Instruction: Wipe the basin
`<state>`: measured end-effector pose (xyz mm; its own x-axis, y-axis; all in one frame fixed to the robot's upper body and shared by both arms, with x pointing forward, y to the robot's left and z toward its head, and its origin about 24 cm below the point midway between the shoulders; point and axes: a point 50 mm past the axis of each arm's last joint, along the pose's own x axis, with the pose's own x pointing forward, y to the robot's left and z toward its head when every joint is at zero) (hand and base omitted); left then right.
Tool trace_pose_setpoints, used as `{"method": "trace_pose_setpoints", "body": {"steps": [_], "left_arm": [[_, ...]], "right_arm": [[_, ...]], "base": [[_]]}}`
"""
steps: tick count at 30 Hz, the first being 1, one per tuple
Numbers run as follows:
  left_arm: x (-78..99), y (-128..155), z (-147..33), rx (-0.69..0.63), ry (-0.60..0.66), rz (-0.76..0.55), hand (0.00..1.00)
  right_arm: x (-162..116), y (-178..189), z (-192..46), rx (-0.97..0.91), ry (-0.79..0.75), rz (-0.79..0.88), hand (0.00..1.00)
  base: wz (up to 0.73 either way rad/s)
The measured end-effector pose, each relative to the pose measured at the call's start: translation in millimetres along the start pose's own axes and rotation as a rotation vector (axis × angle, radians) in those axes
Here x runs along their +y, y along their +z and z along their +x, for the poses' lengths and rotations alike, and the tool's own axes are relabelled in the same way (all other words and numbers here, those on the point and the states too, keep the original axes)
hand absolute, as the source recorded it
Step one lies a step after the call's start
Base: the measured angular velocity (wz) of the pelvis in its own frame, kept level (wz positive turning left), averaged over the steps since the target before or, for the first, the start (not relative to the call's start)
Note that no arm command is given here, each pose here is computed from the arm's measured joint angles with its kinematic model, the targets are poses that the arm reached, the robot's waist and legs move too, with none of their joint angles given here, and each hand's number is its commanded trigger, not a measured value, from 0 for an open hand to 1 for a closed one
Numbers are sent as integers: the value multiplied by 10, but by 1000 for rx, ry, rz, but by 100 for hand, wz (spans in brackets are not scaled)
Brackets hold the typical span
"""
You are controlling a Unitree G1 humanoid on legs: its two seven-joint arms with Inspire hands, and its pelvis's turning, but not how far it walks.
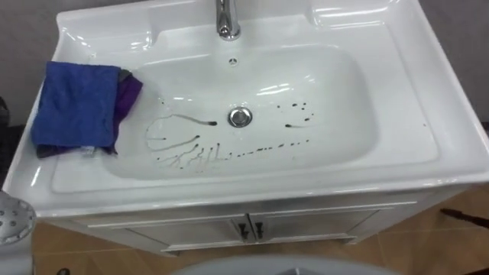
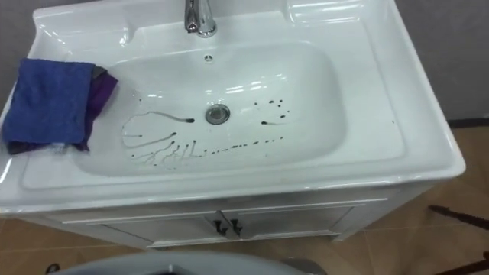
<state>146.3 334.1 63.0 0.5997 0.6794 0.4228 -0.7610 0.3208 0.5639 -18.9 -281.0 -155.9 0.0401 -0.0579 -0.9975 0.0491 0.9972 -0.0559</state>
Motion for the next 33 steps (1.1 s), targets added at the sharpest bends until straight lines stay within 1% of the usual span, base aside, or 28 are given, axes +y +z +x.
{"method": "trace_pose_setpoints", "body": {"steps": [9, 17, 20, 22, 27, 31, 33], "left_arm": [[-194, 21, -151, 23, -96, 4, 0], [-331, 14, -265, 58, -175, -6, 0], [-447, -34, -334, 90, -236, -3, 0], [-524, -81, -391, 125, -299, 7, 0], [-611, -72, -399, 128, -364, 3, 0], [-719, 27, -383, 104, -402, -21, 0], [-740, 70, -366, 89, -405, -31, 0]], "right_arm": [[55, -73, 12, 48, 13, -1, 0], [62, -53, 16, 50, 19, -1, 0], [72, -65, 16, 66, 30, -6, 0], [76, -63, 17, 66, 36, -10, 0], [85, -32, 21, 59, 42, -21, 0], [104, 18, 32, 52, 40, -35, 0], [121, 37, 39, 48, 38, -36, 0]], "base": [[-3], [-1], [-4], [-9], [-7], [1], [6]]}}
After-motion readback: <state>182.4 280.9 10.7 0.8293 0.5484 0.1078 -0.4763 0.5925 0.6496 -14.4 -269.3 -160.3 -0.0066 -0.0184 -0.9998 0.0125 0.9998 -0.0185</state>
